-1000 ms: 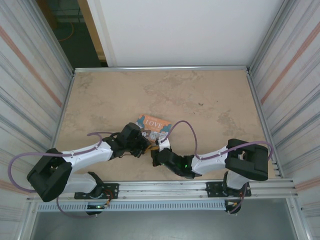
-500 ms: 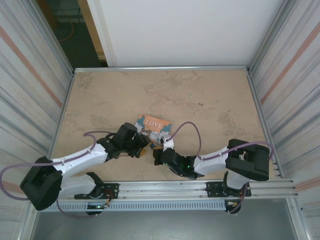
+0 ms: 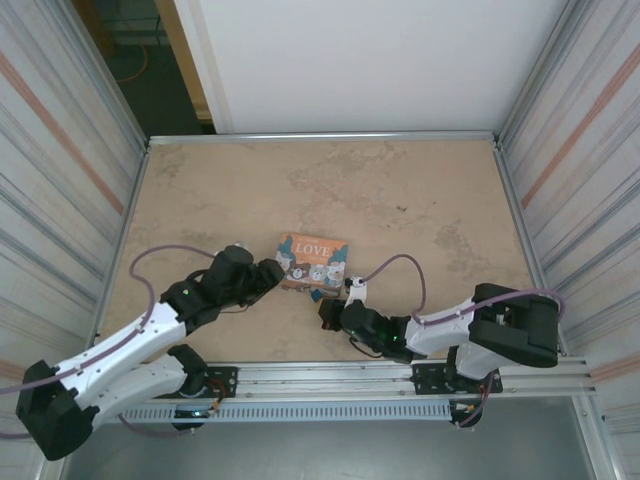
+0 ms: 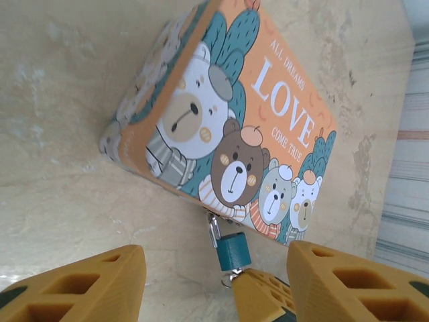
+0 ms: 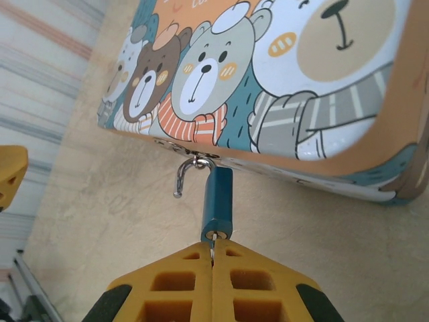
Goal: Unlock the padlock with the key
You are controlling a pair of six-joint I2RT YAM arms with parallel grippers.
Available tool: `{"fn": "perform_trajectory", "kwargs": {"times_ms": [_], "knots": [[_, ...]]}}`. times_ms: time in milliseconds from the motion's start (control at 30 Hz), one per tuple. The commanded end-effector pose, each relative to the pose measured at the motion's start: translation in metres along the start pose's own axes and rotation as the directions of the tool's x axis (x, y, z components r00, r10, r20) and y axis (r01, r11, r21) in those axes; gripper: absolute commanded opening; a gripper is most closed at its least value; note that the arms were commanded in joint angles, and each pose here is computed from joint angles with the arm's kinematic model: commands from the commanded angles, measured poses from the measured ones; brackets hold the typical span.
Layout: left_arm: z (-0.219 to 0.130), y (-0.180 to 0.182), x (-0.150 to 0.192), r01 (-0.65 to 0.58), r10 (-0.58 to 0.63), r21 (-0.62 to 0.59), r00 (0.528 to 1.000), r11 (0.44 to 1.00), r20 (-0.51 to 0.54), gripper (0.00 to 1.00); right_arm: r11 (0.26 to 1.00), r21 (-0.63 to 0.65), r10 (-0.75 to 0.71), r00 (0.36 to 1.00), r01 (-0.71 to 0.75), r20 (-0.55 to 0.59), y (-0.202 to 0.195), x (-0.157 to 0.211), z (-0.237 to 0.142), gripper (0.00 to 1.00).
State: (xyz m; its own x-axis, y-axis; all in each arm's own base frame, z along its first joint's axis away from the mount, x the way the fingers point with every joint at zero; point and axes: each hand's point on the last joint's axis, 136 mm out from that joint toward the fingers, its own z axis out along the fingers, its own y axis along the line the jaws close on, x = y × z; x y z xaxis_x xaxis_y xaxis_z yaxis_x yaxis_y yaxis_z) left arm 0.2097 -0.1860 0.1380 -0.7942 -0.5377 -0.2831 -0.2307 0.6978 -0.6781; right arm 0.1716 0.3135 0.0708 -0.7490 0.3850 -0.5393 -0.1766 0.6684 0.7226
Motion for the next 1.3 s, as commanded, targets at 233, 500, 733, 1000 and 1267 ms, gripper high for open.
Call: {"fn": "perform_trajectory", "kwargs": {"times_ms": [233,500,733,1000,1267], "knots": [[-0.017,0.013,-0.018,-0.081,0.087,-0.053,0.989,0.995,0.121,0.59,0.981,0.035,0.190,0.981,-0.191,0.030,-0.015,-0.005,-0.001,0.00],[-0.018,0.018,-0.021,-0.128,0.138,-0.082,0.982,0.988,0.132,0.59,0.968,0.065,0.239,0.970,-0.241,0.034,-0.026,0.002,0.006,0.00],[-0.018,0.022,-0.022,-0.155,0.168,-0.103,0.976,0.982,0.136,0.60,0.958,0.058,0.281,0.959,-0.282,0.026,-0.030,0.011,0.014,0.02],[-0.018,0.032,-0.030,-0.159,0.180,-0.141,0.972,0.977,0.152,0.63,0.953,0.079,0.289,0.956,-0.292,0.049,-0.036,0.013,0.016,0.11],[-0.019,0.033,-0.039,-0.177,0.195,-0.131,0.971,0.976,0.142,0.65,0.965,0.131,0.219,0.973,-0.227,0.075,-0.039,0.002,0.002,0.32]]}}
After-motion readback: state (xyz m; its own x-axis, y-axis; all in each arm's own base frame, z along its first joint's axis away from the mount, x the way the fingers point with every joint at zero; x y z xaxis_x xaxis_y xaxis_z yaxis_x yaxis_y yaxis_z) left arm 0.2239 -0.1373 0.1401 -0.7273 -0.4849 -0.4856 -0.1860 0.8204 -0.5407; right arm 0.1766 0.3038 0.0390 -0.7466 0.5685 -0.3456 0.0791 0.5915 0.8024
